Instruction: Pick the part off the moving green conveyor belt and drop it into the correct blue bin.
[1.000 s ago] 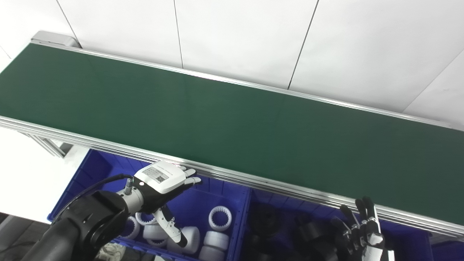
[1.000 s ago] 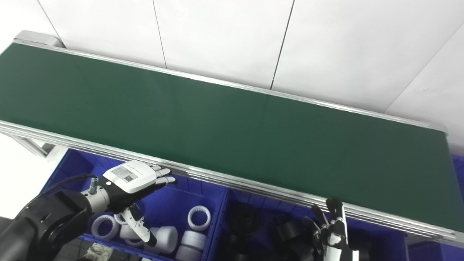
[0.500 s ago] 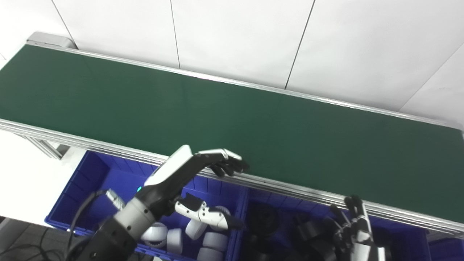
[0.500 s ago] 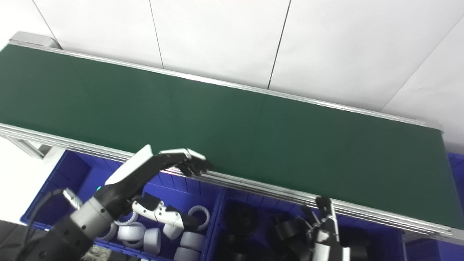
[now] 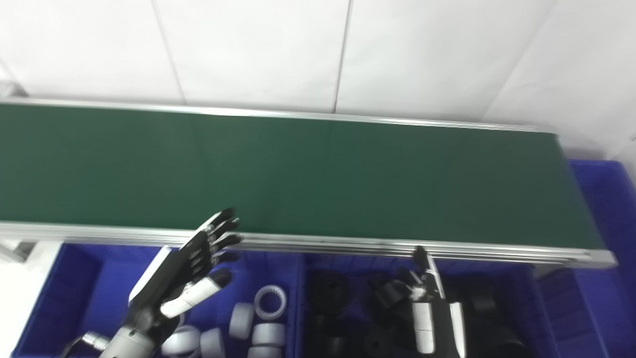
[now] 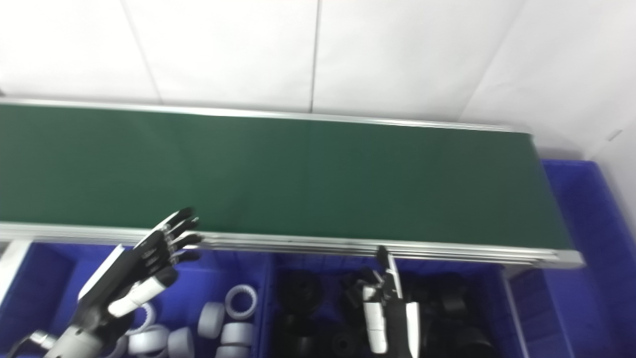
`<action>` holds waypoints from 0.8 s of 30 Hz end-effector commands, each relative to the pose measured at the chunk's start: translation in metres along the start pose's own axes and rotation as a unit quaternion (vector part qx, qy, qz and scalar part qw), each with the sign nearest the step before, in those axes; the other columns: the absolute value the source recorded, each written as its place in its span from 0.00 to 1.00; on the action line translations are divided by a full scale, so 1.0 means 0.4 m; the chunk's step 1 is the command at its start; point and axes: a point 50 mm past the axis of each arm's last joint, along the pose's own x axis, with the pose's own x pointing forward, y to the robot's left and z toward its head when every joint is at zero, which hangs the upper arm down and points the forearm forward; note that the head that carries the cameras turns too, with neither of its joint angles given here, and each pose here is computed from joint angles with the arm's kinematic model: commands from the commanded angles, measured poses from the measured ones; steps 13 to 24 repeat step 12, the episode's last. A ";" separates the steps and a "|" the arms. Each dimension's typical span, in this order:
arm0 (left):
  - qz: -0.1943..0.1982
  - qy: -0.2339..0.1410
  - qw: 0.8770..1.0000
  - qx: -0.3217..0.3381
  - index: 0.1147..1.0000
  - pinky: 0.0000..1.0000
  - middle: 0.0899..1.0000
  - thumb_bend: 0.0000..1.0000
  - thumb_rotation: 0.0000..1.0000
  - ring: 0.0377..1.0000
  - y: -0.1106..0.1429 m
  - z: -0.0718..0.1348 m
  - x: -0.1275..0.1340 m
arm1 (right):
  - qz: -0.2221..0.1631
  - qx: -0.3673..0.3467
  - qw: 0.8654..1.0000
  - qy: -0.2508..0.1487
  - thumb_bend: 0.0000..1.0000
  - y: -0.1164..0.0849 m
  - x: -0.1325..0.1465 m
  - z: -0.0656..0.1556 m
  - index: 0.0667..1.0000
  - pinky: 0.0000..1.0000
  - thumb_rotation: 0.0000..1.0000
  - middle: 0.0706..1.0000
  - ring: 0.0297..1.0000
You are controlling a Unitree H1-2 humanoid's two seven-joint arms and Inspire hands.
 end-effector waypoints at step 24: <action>0.069 -0.048 0.996 -0.035 1.00 1.00 1.00 0.65 0.73 1.00 0.003 0.071 -0.025 | 0.002 0.039 0.998 -0.042 0.75 0.106 0.026 0.065 0.95 0.84 1.00 0.95 0.88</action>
